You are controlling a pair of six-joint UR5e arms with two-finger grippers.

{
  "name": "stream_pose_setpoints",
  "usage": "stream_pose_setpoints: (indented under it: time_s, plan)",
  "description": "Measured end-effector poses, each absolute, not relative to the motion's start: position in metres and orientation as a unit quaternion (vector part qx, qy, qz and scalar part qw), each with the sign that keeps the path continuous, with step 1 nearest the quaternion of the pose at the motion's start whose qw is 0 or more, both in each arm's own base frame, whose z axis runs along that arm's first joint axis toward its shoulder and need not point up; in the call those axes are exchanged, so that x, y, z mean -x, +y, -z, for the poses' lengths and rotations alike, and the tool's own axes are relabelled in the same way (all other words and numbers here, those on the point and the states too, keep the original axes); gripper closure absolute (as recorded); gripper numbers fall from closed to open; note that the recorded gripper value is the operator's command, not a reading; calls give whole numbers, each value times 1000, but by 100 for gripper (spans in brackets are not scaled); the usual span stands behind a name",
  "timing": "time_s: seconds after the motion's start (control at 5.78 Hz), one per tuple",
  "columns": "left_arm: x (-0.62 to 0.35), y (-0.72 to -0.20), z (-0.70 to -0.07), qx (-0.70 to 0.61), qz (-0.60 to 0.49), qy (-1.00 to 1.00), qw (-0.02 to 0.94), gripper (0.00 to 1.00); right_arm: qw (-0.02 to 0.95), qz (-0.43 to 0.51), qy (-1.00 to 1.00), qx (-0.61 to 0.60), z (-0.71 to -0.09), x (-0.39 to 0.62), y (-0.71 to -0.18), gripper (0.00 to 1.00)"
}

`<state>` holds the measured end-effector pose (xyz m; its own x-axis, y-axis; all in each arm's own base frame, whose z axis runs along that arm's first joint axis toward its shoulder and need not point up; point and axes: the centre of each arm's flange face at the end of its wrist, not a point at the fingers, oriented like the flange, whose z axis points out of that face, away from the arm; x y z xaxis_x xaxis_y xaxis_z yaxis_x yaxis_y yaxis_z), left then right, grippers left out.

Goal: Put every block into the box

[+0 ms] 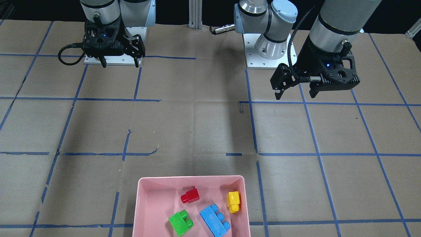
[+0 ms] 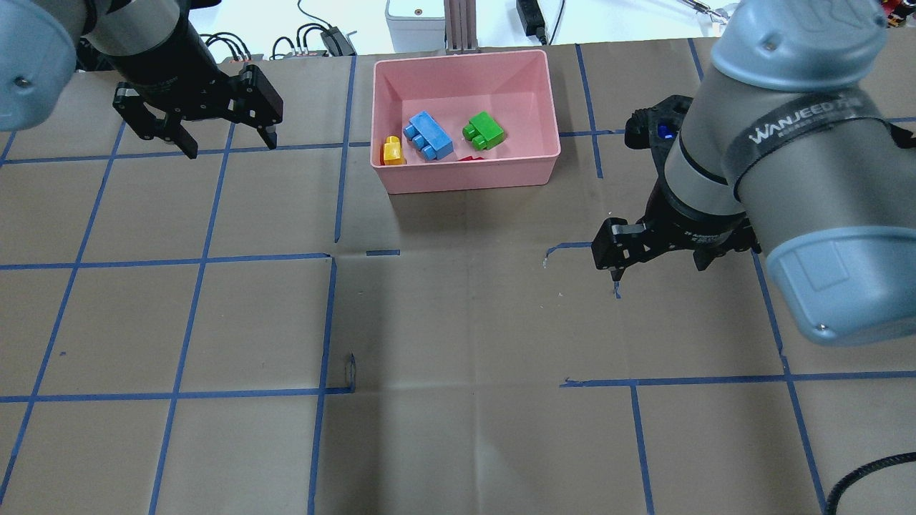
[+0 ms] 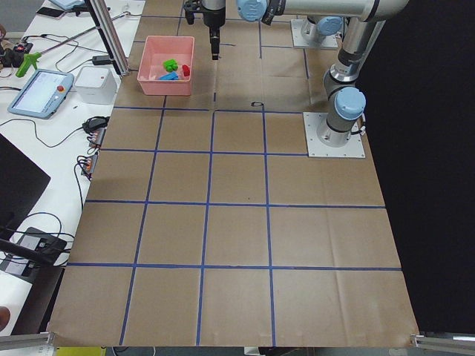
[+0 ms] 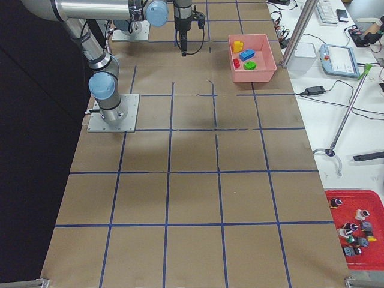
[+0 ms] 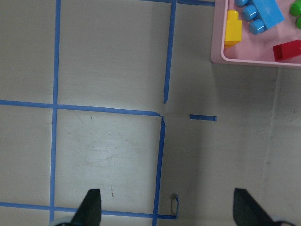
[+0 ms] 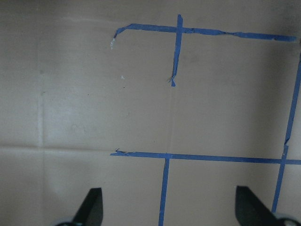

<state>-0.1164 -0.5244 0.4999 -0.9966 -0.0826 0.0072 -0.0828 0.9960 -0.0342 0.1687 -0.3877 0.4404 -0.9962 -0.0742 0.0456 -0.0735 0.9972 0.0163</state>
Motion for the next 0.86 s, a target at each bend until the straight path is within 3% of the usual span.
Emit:
stream_pose_setpoints:
  time_s: [0.86]
  plan:
    - [116,-524,-500,-39,-16,-999,2,1,21,8,-999,-36,-439,-167,-388,0]
